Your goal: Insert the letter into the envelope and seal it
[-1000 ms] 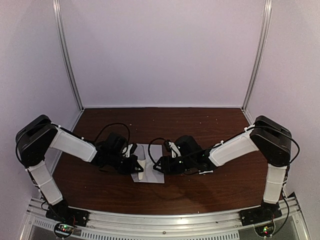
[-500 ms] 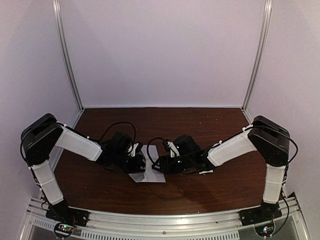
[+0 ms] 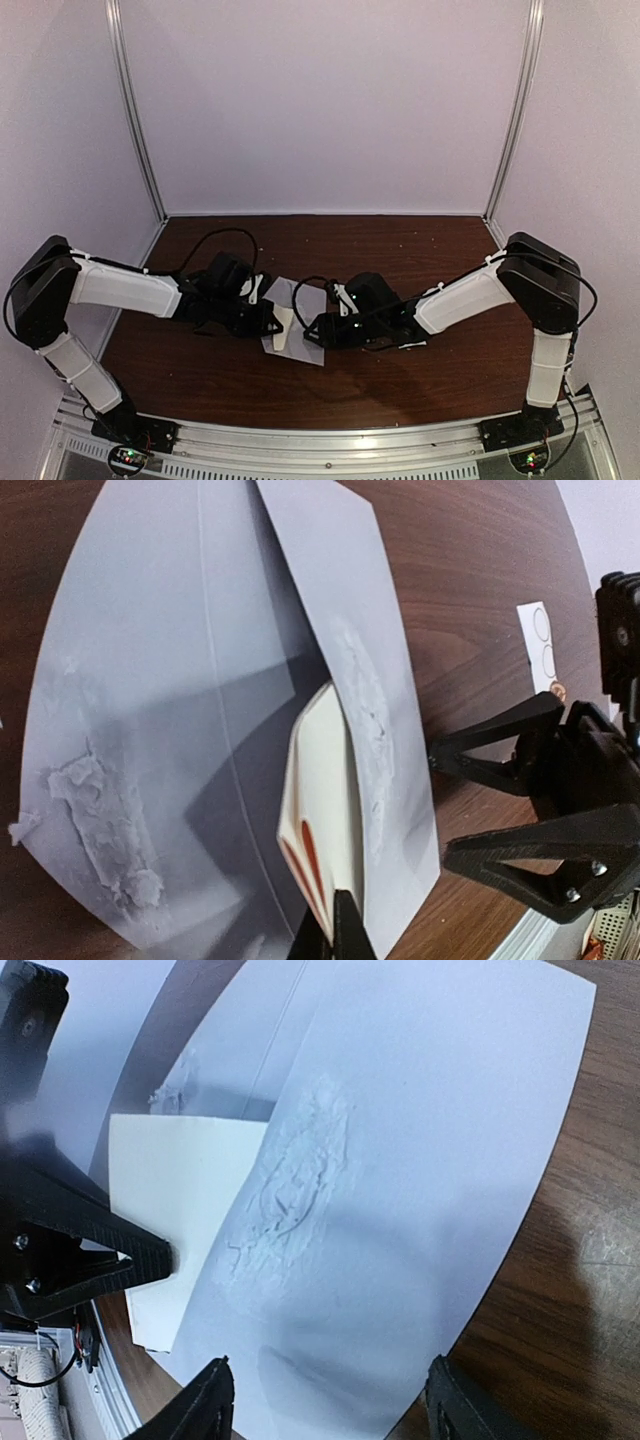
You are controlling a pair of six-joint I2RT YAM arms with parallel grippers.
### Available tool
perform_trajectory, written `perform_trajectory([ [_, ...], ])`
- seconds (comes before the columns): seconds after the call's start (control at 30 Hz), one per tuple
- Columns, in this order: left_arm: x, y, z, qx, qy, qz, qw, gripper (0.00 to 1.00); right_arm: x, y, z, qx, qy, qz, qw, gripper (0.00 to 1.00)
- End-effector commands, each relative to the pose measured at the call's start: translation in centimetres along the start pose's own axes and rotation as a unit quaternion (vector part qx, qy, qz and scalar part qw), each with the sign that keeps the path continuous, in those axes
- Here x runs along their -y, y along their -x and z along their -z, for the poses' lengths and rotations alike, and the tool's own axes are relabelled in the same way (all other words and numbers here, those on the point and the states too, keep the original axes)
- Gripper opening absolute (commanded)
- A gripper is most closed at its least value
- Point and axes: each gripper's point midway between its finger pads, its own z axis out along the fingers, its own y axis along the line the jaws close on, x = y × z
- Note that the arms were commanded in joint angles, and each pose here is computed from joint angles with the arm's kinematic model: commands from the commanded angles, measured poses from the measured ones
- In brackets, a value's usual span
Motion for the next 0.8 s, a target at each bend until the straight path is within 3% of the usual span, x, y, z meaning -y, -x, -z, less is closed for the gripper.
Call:
perform_trajectory([
  [0.0, -1.8, -1.7, 0.7, -0.019, 0.042, -0.006, 0.999, 0.00, 3.8, -3.1, -0.2, -0.045, -0.071, -0.014, 0.996, 0.67],
  [0.2, -1.7, -1.6, 1.7, -0.012, 0.046, -0.009, 0.999, 0.00, 3.9, -3.1, -0.3, -0.047, -0.075, -0.014, 0.996, 0.67],
  [0.57, -1.5, -3.9, -0.2, -0.083, 0.016, -0.015, 0.996, 0.00, 3.5, -3.5, -1.1, -0.058, -0.055, -0.016, 0.997, 0.67],
  [0.77, -1.4, -4.0, -1.0, -0.090, 0.007, -0.018, 0.996, 0.00, 3.4, -3.8, -1.6, -0.064, -0.046, -0.020, 0.997, 0.67],
])
